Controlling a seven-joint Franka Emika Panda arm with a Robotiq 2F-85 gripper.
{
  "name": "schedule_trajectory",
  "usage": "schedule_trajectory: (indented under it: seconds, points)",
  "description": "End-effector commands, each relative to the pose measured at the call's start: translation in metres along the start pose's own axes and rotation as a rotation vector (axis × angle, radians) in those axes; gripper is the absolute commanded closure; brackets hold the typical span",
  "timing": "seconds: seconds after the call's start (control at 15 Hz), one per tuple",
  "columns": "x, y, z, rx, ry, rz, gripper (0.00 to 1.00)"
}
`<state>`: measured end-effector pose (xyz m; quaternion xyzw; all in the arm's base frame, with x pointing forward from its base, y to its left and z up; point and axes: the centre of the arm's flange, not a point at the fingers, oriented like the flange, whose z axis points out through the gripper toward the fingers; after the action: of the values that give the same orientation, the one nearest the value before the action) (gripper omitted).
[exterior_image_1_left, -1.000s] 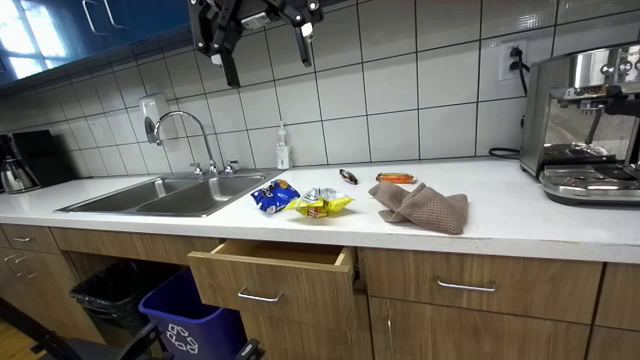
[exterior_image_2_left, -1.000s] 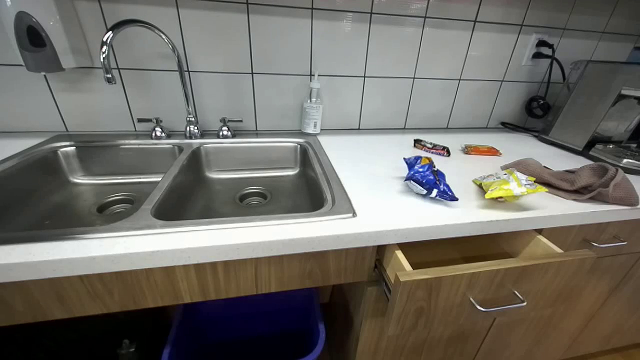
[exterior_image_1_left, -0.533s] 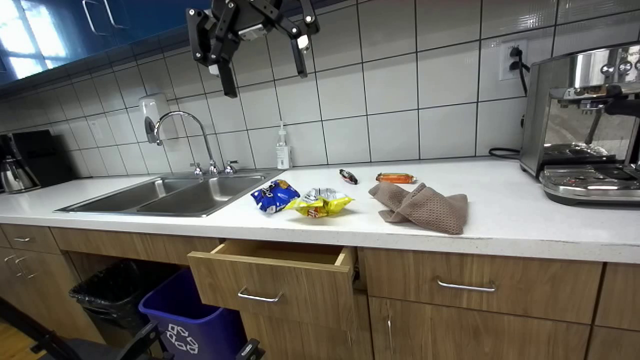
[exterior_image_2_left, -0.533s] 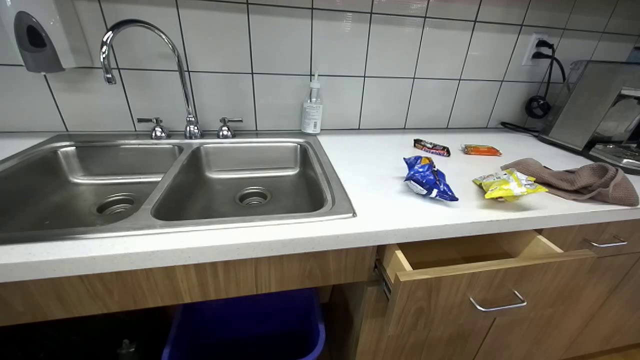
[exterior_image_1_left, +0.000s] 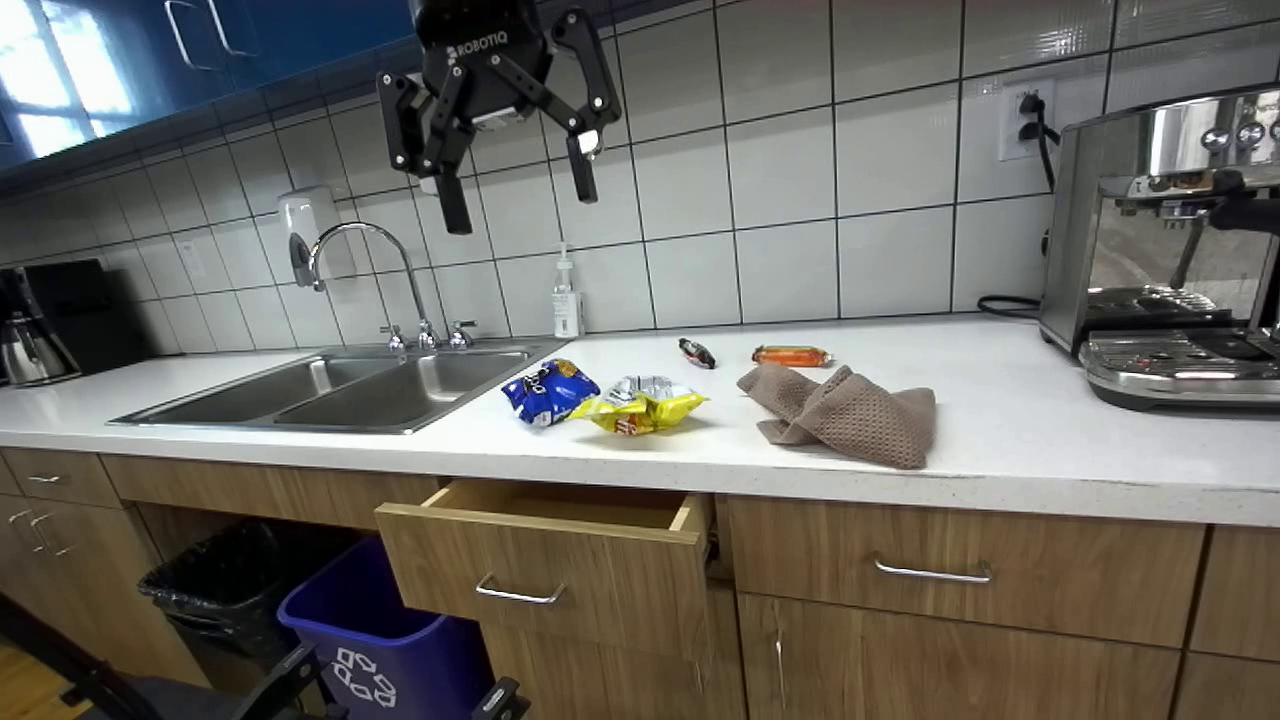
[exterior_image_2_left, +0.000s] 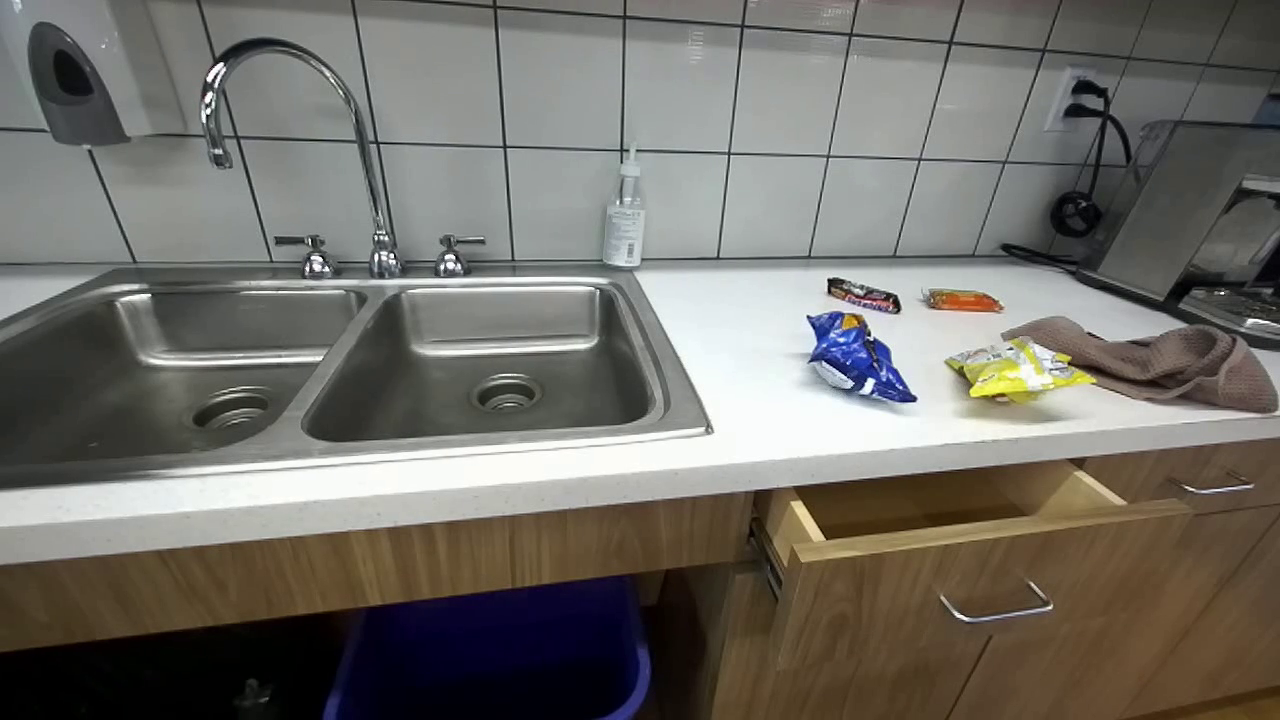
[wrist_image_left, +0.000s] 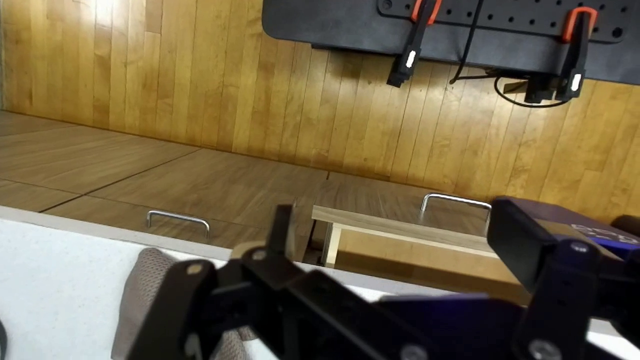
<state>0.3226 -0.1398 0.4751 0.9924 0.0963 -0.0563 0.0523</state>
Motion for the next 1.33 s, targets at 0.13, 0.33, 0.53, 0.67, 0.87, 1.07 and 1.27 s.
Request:
schedule_trajectory:
  seconds: [0.13, 0.33, 0.53, 0.67, 0.87, 1.07, 1.27]
  points:
    - [0.012, -0.024, 0.012, 0.008, 0.073, 0.032, 0.0]
    - [0.02, -0.035, 0.018, 0.022, 0.103, 0.058, 0.0]
    - [0.029, -0.044, 0.024, 0.026, 0.128, 0.085, 0.0]
    - [0.035, -0.05, 0.029, 0.024, 0.144, 0.107, 0.0]
    - [0.043, -0.057, 0.038, 0.026, 0.156, 0.126, 0.0]
    - [0.051, -0.065, 0.05, 0.026, 0.164, 0.142, 0.0]
    - [0.061, -0.074, 0.064, 0.036, 0.159, 0.147, 0.0]
